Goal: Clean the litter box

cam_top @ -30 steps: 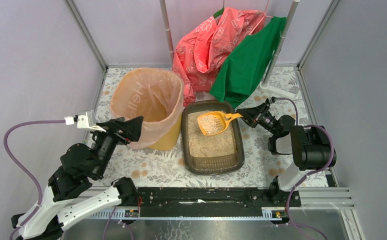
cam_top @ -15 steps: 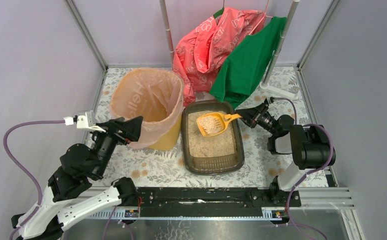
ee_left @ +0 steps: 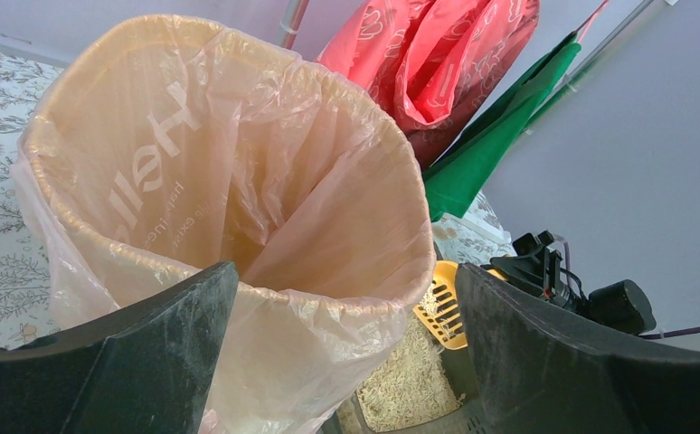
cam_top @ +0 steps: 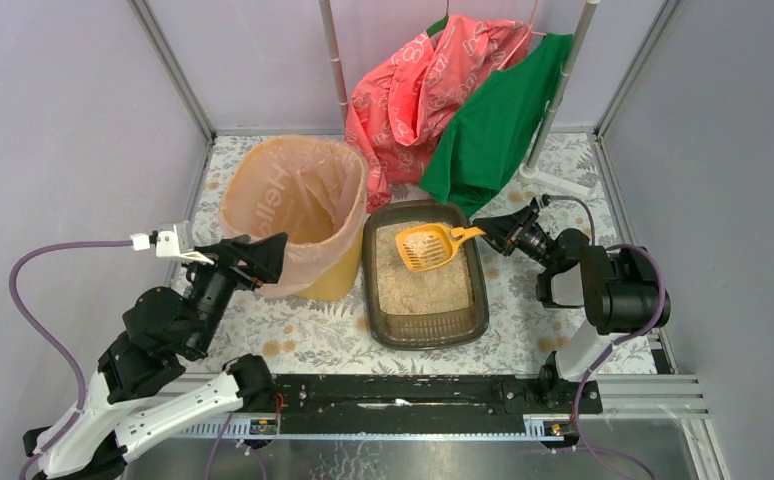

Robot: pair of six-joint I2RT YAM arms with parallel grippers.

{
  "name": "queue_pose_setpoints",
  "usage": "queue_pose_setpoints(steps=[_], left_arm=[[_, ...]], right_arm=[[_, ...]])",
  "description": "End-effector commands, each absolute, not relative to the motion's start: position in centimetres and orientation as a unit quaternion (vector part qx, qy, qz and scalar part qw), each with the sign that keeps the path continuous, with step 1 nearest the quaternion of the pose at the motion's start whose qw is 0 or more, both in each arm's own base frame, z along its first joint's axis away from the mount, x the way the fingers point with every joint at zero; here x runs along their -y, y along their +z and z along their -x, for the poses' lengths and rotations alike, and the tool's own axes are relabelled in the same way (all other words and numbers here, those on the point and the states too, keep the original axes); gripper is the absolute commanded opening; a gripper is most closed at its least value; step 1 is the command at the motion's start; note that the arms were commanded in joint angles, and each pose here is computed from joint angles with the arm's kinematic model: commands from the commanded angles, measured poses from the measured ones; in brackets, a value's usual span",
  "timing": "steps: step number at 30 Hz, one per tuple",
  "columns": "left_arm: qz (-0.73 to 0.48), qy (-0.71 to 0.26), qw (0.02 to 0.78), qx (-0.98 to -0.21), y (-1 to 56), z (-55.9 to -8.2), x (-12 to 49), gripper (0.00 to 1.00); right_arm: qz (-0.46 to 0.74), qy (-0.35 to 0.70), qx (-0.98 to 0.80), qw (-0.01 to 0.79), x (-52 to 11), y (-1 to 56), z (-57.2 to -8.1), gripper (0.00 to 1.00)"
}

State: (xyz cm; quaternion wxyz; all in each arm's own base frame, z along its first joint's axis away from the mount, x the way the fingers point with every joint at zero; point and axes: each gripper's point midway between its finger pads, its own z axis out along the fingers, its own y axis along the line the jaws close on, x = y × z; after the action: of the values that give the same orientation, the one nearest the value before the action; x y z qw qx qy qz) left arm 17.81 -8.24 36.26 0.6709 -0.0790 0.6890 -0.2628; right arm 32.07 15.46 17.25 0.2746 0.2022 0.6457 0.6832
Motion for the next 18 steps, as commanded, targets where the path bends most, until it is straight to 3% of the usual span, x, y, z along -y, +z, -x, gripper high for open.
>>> queue_pose_setpoints(steps=[1,4,7,10,13,16,18], left_arm=[[0.085,-0.262,0.679,-0.680,36.6,-17.9,7.9,0.99],[0.086,-0.262,0.679,-0.681,36.6,-17.9,7.9,0.99],[0.084,-0.261,0.680,-0.680,36.4,-18.0,8.1,0.99],[0.084,-0.262,0.678,-0.682,36.6,-17.9,8.0,0.99],[0.087,-0.261,0.681,-0.679,36.4,-17.8,7.7,0.99],[0.089,-0.260,0.678,-0.681,36.4,-17.7,7.5,0.99],[0.092,-0.261,0.679,-0.680,36.2,-17.7,7.4,0.99]], right_arm=[[-0.132,0.698,-0.630,0.313,-16.2,19.5,-31.4,0.00],[-0.150,0.689,-0.625,0.335,-14.7,19.5,-32.0,0.00],[-0.117,0.705,-0.633,0.297,-17.8,19.5,-30.9,0.00],[-0.149,0.689,-0.627,0.331,-15.2,19.3,-31.8,0.00],[-0.122,0.700,-0.634,0.304,-17.2,19.3,-30.8,0.00],[-0.152,0.685,-0.628,0.336,-14.4,19.3,-31.4,0.00],[-0.127,0.696,-0.634,0.312,-16.1,19.3,-30.7,0.00]])
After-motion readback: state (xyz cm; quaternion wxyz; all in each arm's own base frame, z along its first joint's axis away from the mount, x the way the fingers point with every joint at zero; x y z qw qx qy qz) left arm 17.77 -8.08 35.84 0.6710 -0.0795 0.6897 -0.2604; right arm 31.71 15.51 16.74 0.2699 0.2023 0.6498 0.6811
